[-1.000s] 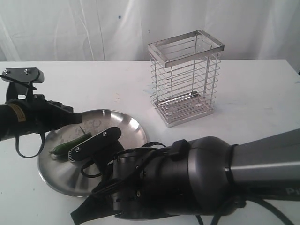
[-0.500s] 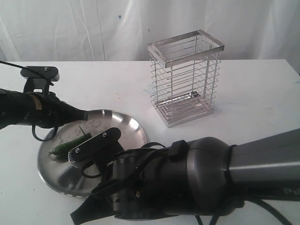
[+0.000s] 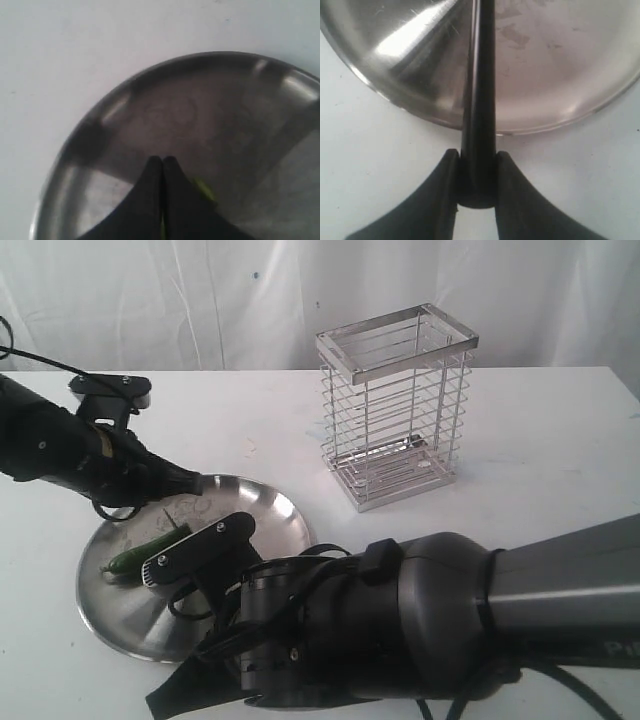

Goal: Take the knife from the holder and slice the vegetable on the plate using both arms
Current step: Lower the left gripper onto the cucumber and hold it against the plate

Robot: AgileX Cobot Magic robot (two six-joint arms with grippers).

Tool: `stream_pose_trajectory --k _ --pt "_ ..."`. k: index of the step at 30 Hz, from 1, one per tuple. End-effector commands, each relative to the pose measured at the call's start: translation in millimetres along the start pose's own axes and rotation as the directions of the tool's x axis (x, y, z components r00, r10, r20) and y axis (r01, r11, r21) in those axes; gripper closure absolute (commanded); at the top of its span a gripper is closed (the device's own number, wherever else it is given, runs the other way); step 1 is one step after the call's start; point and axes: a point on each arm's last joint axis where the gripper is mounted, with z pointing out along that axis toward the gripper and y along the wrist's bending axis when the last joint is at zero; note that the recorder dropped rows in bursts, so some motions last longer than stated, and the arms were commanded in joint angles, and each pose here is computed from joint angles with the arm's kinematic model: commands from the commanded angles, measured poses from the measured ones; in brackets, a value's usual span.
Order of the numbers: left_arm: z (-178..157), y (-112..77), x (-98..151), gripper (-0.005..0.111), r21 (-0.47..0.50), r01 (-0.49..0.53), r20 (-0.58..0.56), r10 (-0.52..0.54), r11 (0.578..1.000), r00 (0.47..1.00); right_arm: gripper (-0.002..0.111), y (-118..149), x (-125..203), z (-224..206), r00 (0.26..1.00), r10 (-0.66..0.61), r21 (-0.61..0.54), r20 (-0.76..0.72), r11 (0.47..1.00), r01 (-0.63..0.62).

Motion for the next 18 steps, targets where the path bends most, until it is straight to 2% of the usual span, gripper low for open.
stream_pose_trajectory --k 1,5,9,14,18 --pt "-3 -22.3 -4 0.107 0.031 -0.121 -0.015 0.121 0.992 0.993 0.108 4 -1 -2 1.000 -0.017 -0.032 0.019 0.999 0.018" --pt "-3 -23.0 -11 0.107 0.024 -0.221 -0.090 0.222 0.975 0.971 0.108 4 -1 -2 1.000 -0.019 -0.032 0.019 0.999 0.020" --pt "-8 -29.7 -15 0.107 0.115 -0.295 -0.129 0.309 0.949 0.942 0.108 4 -1 -2 0.999 -0.028 -0.030 0.022 0.999 0.029" --pt "-8 -23.5 -16 0.107 0.207 -0.221 -0.160 0.255 0.953 0.953 0.108 4 -1 -2 0.999 -0.040 -0.028 0.027 0.999 0.041" --pt "-6 -3.1 -16 0.107 0.196 -0.165 -0.187 0.201 0.967 0.962 0.108 3 -1 -2 0.999 -0.044 -0.024 0.027 0.999 0.045"
